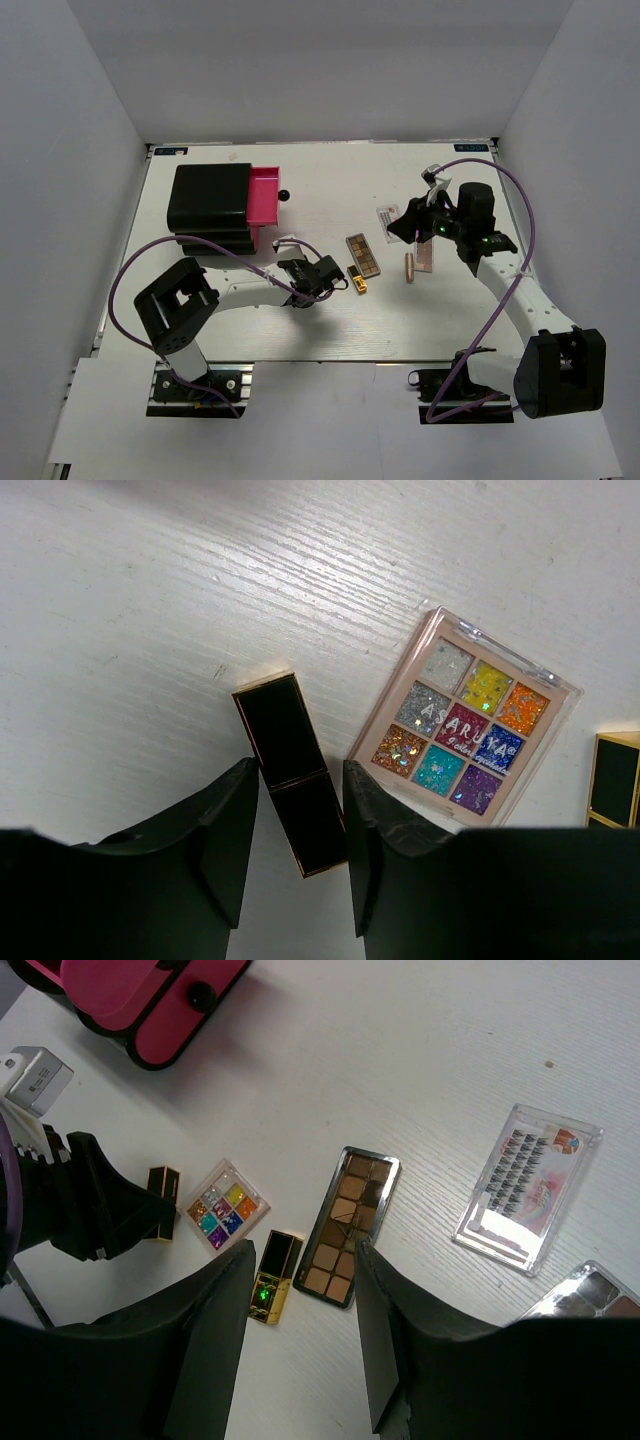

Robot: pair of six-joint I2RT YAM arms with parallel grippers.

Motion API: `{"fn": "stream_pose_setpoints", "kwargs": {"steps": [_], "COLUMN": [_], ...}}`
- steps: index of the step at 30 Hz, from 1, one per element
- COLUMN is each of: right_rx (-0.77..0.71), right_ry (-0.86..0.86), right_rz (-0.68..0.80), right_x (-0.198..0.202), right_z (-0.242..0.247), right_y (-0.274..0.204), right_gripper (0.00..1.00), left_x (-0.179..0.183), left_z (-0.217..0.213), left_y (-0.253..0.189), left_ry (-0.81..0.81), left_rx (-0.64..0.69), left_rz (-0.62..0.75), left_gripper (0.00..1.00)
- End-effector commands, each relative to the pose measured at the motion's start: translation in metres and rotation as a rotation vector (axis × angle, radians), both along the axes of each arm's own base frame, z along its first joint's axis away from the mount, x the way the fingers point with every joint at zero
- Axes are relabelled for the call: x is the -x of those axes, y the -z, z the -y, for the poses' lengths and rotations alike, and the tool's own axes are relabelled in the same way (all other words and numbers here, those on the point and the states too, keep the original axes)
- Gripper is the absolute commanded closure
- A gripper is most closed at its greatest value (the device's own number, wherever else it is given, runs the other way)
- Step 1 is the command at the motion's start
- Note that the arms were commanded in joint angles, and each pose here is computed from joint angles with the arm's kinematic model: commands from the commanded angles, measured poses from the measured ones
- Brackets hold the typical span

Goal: Organize the makeup

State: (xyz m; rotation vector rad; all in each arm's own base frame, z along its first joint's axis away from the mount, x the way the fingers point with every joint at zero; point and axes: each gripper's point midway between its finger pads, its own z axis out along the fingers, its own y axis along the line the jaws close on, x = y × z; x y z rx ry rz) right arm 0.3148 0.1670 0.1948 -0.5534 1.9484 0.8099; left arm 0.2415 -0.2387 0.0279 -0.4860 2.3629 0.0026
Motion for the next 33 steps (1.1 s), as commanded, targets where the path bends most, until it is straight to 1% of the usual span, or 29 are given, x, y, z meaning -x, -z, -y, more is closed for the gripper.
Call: {"fn": "stream_pose_setpoints", "kwargs": {"steps": [1, 2, 3, 5, 6, 7, 8, 9, 11, 12, 13, 16, 17, 18, 19, 20, 21, 24, 27, 28, 29, 30, 33], "right_rx": [-0.017, -0.021, -0.021, -0.023, -0.023, -0.026, -0.027, -0.028, -0.030, -0.032, -0.033, -0.034, -0.035, -0.037, -0.036, -0.037, -0.037, -0.040, -0.043, -0.045, -0.046, -0.049, -0.055], "right_ry": [-0.009, -0.011, -0.012, -0.015, -0.013, -0.017, -0.013, -0.018, -0.017, -0.018, -0.019, -0.017, -0.016, -0.019, -0.018, -0.019, -0.018, -0.017, -0.009, -0.012, -0.011, -0.014, -0.013], "right_rz": [0.029, 0.033, 0.030, 0.031, 0.030, 0.030, 0.028, 0.027, 0.029, 0.028, 0.029, 0.026, 0.032, 0.028, 0.031, 0.031, 0.029, 0.030, 0.030, 0.034, 0.031, 0.027, 0.019], "right_x": [-0.003, -0.002, -0.001, -0.001, -0.001, -0.001, -0.001, 0.000, 0.000, 0.000, 0.000, 0.000, 0.000, 0.001, 0.001, 0.001, 0.001, 0.001, 0.001, 0.002, 0.002, 0.003, 0.004], "right_z": [0.000, 0.000, 0.000, 0.000, 0.000, -0.001, 0.000, -0.001, 0.000, 0.000, 0.000, 0.000, 0.001, 0.000, 0.000, 0.000, 0.000, 0.001, 0.003, 0.002, 0.003, 0.002, 0.003], "right_y": [-0.006, -0.007, -0.007, -0.007, -0.007, -0.007, -0.007, -0.007, -0.008, -0.008, -0.009, -0.008, -0.010, -0.010, -0.010, -0.010, -0.010, -0.011, -0.012, -0.013, -0.013, -0.012, -0.012], "right_gripper": [0.50, 0.50, 0.50, 0.50, 0.50, 0.50, 0.50, 0.50, 0.50, 0.50, 0.50, 0.50, 0.50, 0.50, 0.50, 0.50, 0.50, 0.50, 0.50, 0.50, 0.50, 0.50, 0.50], "left_x": [-0.001, -0.001, -0.001, 0.000, 0.000, 0.000, -0.001, 0.000, 0.002, 0.003, 0.006, 0.010, 0.009, 0.010, 0.009, 0.007, 0.004, -0.010, -0.029, -0.038, -0.044, -0.051, -0.077], "left_z": [-0.003, -0.002, -0.002, 0.000, 0.001, 0.005, 0.008, 0.014, 0.027, 0.038, 0.045, 0.063, 0.067, 0.075, 0.077, 0.079, 0.079, 0.070, 0.057, 0.051, 0.044, 0.037, 0.008], "left_y": [-0.011, -0.011, -0.011, -0.014, -0.016, -0.018, -0.024, -0.029, -0.042, -0.056, -0.064, -0.100, -0.111, -0.129, -0.138, -0.151, -0.161, -0.195, -0.230, -0.237, -0.241, -0.255, -0.267], "left_ry": [-0.020, -0.019, -0.018, -0.007, -0.002, 0.010, 0.039, 0.066, 0.150, 0.196, 0.238, 0.359, 0.419, 0.457, 0.481, 0.529, 0.533, 0.514, 0.481, 0.460, 0.462, 0.430, 0.375], "left_rx": [0.015, 0.017, 0.022, 0.029, 0.030, 0.045, 0.048, 0.063, 0.077, 0.115, 0.126, 0.163, 0.153, 0.185, 0.187, 0.168, 0.165, 0.147, 0.085, 0.066, 0.022, 0.007, -0.071], "left_rz": [0.033, 0.033, 0.032, 0.029, 0.031, 0.025, 0.032, 0.041, 0.046, 0.071, 0.082, 0.149, 0.169, 0.212, 0.231, 0.265, 0.291, 0.358, 0.426, 0.435, 0.442, 0.469, 0.488], "left_gripper": [0.51, 0.52, 0.58, 0.65, 0.71, 0.74, 0.77, 0.82, 0.87, 0.89, 0.94, 1.00, 1.00, 1.00, 1.00, 1.00, 1.00, 1.00, 1.00, 1.00, 1.00, 1.00, 1.00]}}
